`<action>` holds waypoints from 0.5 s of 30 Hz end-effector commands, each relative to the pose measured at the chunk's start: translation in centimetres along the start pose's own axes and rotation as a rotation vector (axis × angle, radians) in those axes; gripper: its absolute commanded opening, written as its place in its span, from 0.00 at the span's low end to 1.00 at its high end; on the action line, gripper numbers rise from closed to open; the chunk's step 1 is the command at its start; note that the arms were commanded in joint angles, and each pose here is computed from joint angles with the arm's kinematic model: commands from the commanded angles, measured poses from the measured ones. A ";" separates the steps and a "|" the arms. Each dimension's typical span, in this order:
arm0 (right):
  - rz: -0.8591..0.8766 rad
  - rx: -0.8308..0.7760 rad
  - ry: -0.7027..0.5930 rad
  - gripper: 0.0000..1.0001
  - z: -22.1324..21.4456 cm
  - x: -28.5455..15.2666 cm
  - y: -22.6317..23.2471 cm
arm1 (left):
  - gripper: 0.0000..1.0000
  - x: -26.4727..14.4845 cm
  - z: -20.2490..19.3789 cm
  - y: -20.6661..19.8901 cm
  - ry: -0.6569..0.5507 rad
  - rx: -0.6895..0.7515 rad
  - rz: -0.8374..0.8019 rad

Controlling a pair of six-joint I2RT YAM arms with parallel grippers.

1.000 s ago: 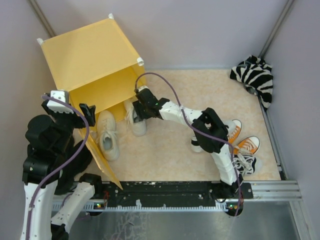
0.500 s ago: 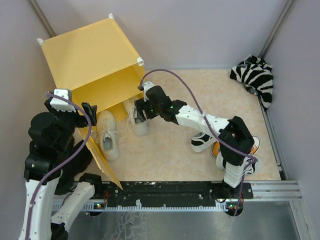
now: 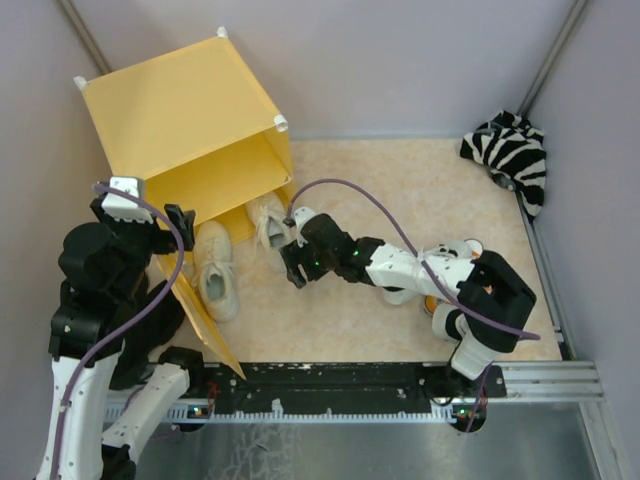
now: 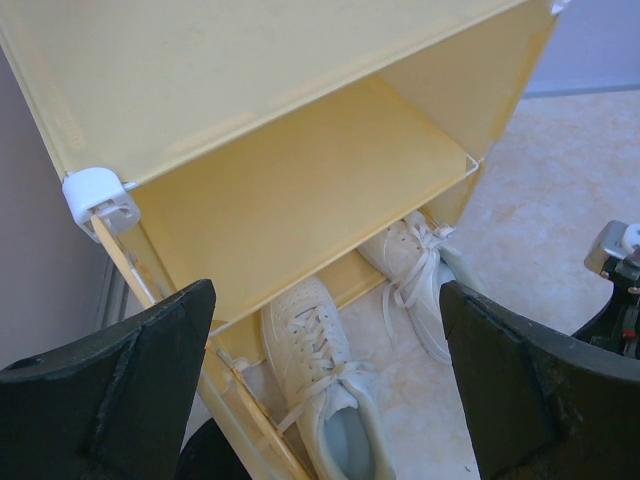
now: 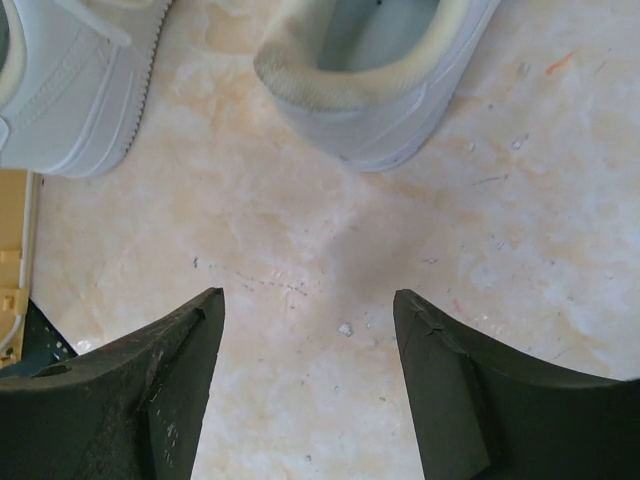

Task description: Place and organize the shoes in the shoe cabinet

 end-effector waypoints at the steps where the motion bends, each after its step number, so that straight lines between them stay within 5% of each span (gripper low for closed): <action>1: 0.051 0.006 -0.114 0.68 1.0 0.3 1.1 | 0.99 0.4 0.2 -0.2 -0.018 0.001 -0.010; 8: -0.023 0.052 -0.292 0.65 0.6 4.8 -0.3 | 0.99 0.0 0.0 0.0 -0.020 0.006 0.003; 15: -0.015 0.112 -0.260 0.59 0.2 8.0 0.0 | 0.99 -0.7 -0.1 0.6 -0.020 0.027 0.045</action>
Point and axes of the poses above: each gripper's point midway between its finger pads, its own x axis out along the fingers, its own y axis along the line the jaws close on, z = x × y, the point moved 8 cm from there along -x, back along the fingers, and after that the axes turned 5 degrees about x, right-handed, at the moved point
